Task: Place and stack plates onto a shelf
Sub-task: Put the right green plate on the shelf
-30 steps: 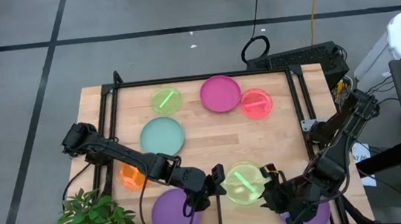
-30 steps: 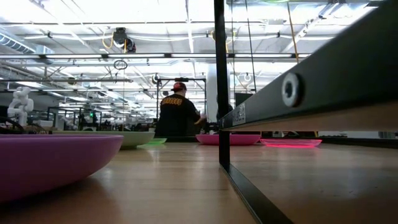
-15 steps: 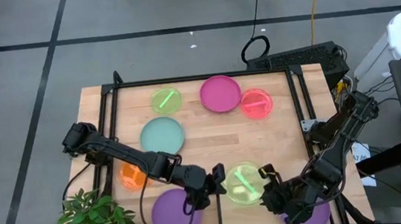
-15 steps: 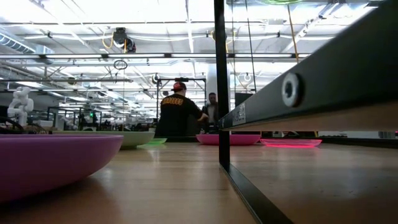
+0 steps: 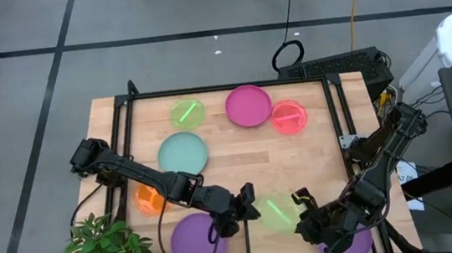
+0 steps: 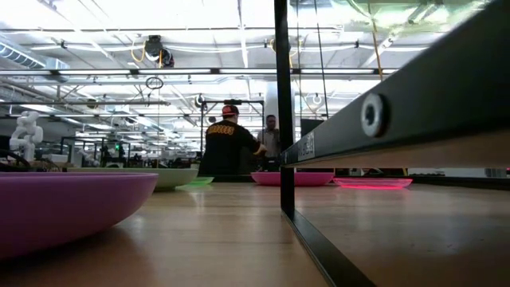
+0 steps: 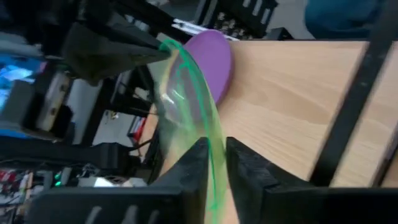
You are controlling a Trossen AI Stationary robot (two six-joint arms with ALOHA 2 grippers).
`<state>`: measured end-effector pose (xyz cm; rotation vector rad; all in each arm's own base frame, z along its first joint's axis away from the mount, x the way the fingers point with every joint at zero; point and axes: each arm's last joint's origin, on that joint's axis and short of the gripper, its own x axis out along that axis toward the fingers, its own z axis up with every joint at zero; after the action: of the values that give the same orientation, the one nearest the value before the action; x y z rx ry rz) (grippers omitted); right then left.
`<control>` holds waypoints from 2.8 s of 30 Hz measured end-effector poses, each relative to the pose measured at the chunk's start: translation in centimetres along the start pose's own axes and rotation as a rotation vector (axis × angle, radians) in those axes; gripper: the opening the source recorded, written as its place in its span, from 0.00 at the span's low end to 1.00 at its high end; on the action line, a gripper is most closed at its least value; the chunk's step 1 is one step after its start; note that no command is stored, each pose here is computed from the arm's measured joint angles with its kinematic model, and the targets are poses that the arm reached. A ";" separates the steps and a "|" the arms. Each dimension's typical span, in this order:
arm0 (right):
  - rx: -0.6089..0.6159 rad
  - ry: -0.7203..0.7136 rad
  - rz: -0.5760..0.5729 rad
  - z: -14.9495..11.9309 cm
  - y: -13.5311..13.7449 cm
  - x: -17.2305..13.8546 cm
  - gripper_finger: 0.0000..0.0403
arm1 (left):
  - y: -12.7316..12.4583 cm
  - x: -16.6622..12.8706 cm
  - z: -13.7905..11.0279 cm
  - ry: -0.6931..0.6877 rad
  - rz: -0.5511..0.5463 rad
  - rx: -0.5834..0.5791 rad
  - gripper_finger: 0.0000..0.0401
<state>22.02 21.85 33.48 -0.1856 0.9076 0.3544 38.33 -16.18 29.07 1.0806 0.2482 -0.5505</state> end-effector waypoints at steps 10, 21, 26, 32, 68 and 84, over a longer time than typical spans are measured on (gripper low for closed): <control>0.039 0.005 -0.005 -0.3 0.1 0.8 0.00 | -0.3 -0.1 0.9 -0.027 0.011 -0.073 0.39; 0.103 0.025 0.026 -2.3 0.6 3.6 0.00 | -0.8 -0.1 1.7 -0.046 0.000 -0.133 0.41; 0.132 0.003 0.060 -3.1 0.7 5.0 0.00 | -0.5 -0.1 1.8 -0.062 0.023 -0.167 0.41; 0.193 -0.020 0.106 -5.1 0.8 7.5 0.00 | -0.5 -0.1 1.7 -0.051 0.033 -0.183 0.41; 0.327 -0.153 0.323 -8.7 0.9 11.0 0.18 | -0.4 -0.1 1.7 -0.038 0.048 -0.214 0.41; 0.356 -0.110 0.004 -10.0 -0.8 11.6 0.11 | -0.3 -0.2 1.7 -0.037 0.058 -0.241 0.41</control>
<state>21.52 20.61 18.20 0.1619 0.8480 0.2002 37.89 -17.79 29.67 0.8403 0.2436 -0.4749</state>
